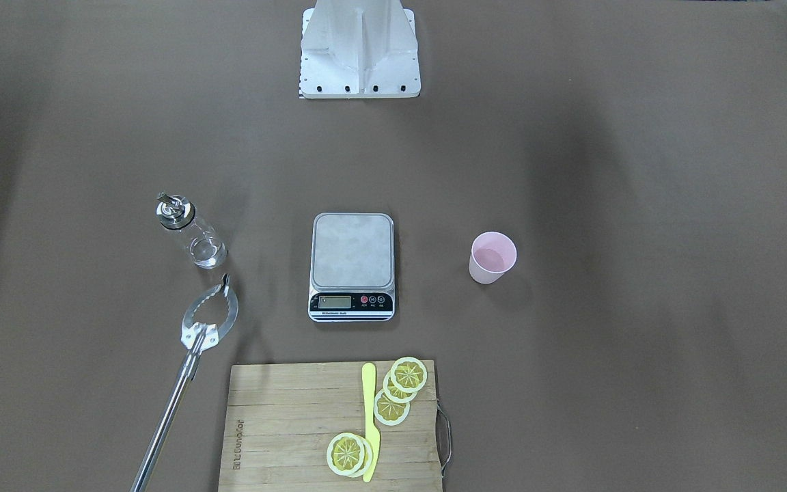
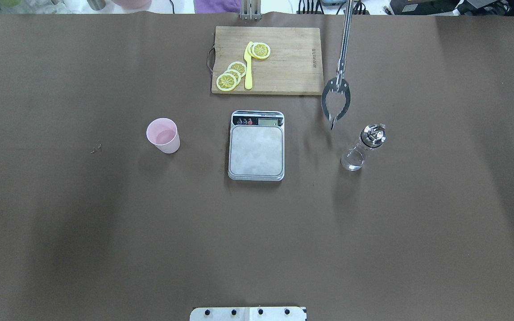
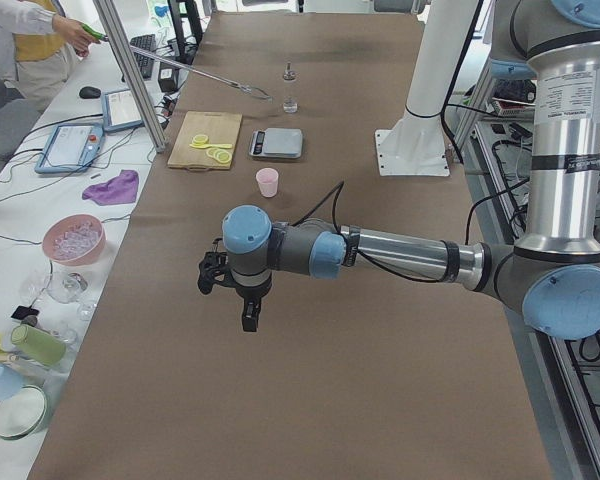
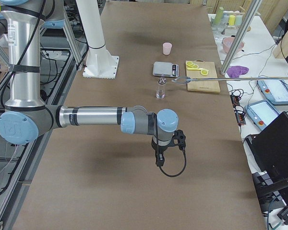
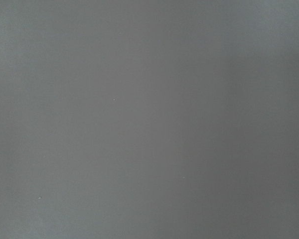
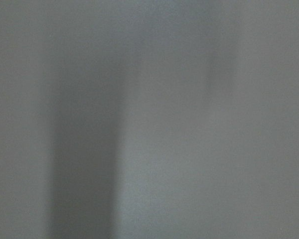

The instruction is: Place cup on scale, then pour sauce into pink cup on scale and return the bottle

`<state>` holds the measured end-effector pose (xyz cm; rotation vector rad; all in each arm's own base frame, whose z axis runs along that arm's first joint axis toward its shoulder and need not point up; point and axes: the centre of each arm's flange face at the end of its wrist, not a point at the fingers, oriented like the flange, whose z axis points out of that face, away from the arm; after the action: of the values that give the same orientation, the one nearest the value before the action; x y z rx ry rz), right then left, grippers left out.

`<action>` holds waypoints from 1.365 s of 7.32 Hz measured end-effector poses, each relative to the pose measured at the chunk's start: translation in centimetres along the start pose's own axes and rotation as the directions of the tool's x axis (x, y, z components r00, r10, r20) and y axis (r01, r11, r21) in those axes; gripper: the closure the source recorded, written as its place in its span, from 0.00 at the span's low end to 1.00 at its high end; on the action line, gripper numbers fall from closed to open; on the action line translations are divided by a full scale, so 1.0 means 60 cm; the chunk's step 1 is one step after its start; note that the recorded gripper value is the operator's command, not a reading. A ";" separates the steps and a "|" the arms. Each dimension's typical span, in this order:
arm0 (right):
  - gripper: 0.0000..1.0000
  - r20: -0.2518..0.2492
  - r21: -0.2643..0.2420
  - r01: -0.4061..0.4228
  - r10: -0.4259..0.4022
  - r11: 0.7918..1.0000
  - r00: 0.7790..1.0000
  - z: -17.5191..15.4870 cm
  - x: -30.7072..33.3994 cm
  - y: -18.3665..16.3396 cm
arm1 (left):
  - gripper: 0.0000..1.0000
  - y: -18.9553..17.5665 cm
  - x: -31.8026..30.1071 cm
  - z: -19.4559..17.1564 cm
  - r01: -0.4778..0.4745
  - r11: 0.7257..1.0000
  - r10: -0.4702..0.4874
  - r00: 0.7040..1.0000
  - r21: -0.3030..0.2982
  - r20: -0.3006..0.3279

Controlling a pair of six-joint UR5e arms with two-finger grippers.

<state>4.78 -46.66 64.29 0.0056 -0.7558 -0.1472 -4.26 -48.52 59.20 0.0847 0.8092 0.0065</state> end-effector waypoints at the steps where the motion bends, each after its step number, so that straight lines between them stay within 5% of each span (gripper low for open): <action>1: 0.00 0.000 0.000 0.000 0.000 1.000 1.000 0.000 0.000 0.000 | 0.02 0.000 0.001 0.000 0.001 1.000 -0.001 1.000 -0.001 0.000; 10: 0.00 0.000 0.000 0.002 -0.002 1.000 1.000 0.001 -0.004 -0.004 | 0.02 -0.011 0.030 -0.003 -0.067 0.997 0.067 0.998 0.039 -0.010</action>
<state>4.54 -46.89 64.13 0.0061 -0.7556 -0.1494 -3.18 -49.11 57.75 0.1486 0.8173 0.0545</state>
